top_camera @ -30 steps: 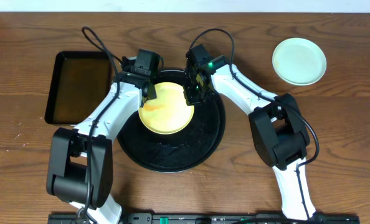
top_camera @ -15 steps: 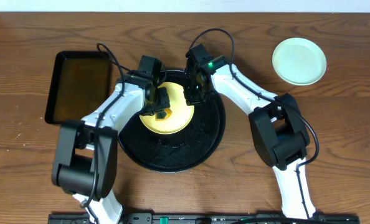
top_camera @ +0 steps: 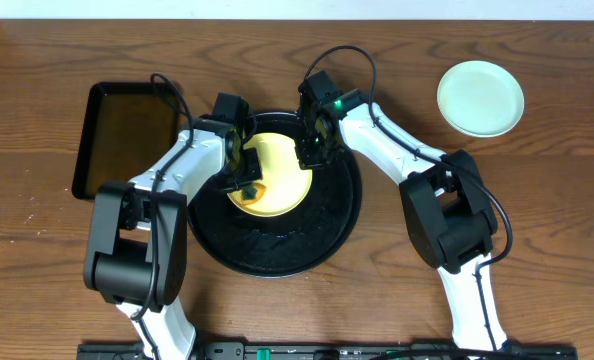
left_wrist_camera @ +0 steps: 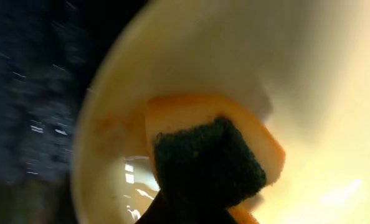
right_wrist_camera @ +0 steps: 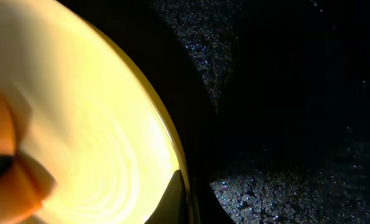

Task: Clean dirty plates on tray and stack at the side
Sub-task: 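Scrub the yellow plate with the sponge while right gripper holds rim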

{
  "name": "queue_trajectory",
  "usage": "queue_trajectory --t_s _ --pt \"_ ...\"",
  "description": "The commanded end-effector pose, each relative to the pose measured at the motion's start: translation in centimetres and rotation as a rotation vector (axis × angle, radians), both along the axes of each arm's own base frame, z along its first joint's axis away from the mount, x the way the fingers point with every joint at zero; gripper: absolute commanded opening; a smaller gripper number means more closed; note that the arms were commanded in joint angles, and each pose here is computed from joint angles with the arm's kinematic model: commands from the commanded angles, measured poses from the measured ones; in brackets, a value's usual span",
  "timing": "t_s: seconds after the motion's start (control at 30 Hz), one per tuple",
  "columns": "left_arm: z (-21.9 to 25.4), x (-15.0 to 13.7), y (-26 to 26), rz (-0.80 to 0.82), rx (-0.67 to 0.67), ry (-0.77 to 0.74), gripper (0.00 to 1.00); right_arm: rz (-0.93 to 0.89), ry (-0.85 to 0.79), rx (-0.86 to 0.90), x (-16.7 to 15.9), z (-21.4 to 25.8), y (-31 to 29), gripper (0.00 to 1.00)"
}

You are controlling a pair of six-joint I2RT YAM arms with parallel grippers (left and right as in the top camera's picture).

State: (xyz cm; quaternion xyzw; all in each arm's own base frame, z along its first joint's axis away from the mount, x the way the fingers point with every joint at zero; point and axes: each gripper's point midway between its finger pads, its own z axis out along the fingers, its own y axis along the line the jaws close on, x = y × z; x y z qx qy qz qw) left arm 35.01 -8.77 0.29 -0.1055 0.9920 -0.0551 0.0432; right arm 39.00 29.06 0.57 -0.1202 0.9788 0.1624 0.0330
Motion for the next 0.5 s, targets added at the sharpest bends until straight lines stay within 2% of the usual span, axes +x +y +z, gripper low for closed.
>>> queue_trajectory --t_s 0.0,0.37,0.47 --pt "-0.6 1.2 4.9 -0.011 0.266 -0.052 0.08 -0.008 -0.014 -0.055 0.4 -0.9 -1.0 0.01" --pt "2.1 6.3 8.7 0.058 0.520 -0.295 0.07 -0.007 -0.013 -0.056 0.4 -0.9 -1.1 0.01" --pt "2.8 7.1 8.9 0.075 0.536 -0.334 0.07 -0.007 -0.013 -0.056 0.4 -0.9 -1.1 0.01"
